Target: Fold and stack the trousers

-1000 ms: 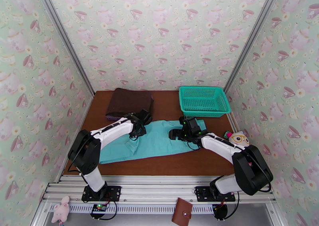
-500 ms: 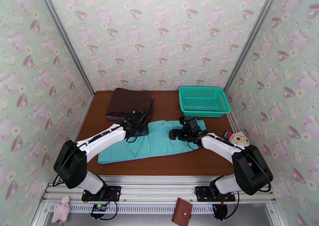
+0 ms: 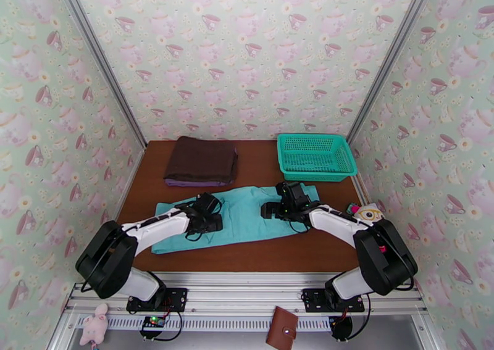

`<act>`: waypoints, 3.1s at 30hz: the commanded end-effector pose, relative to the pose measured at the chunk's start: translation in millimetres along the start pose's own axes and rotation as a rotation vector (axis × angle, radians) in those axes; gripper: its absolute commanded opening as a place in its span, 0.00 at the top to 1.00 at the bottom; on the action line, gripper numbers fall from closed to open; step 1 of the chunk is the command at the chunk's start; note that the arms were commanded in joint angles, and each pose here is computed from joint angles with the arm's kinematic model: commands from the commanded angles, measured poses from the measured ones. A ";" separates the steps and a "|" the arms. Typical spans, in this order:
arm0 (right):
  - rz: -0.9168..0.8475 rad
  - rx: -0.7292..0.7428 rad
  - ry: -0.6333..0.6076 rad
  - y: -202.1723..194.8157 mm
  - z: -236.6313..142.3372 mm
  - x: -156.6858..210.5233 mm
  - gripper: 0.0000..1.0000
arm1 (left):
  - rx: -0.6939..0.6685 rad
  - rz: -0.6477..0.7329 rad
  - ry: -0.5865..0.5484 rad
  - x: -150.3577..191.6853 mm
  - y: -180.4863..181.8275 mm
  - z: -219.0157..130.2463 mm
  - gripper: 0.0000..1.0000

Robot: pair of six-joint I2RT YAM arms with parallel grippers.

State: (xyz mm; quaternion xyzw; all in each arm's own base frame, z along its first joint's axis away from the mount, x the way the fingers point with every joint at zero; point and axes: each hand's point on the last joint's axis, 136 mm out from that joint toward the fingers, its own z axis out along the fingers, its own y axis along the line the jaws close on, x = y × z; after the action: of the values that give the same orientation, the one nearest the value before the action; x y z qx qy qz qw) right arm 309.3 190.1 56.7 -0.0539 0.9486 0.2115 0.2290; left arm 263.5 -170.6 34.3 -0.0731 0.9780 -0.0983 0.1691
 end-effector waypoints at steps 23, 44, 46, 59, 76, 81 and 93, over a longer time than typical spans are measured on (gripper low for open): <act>-0.025 -0.043 0.015 7.5 0.9 -0.5 0.01 | -0.419 0.229 -0.154 -81.4 -50.1 16.0 0.33; -0.015 -0.055 0.040 8.0 7.2 3.5 0.01 | -0.446 0.112 -0.166 -75.0 -30.0 19.6 0.97; -0.016 -0.057 0.043 8.6 7.5 4.0 0.01 | -0.455 0.091 -0.197 -78.4 -25.9 8.3 1.00; -0.018 -0.057 0.048 8.3 7.9 4.6 0.01 | -0.489 0.002 -0.313 -114.2 -18.1 -2.8 1.00; -0.017 -0.066 0.076 9.3 13.7 8.3 0.00 | -0.246 0.058 -0.156 -100.7 -51.9 17.2 0.28; -0.015 -0.067 0.082 9.0 14.9 8.8 0.01 | -0.263 0.050 -0.291 -108.6 -7.2 -50.3 0.16; -0.011 -0.137 0.098 21.1 15.1 10.9 0.01 | -0.202 -0.477 -0.347 -118.7 173.5 -59.1 0.27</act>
State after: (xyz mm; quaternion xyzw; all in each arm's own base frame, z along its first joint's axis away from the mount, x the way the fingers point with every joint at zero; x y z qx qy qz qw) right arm 302.0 204.3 45.1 -0.0728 0.9476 0.2458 0.1904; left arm 302.0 35.4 73.0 -0.3514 0.9007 0.0391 0.2523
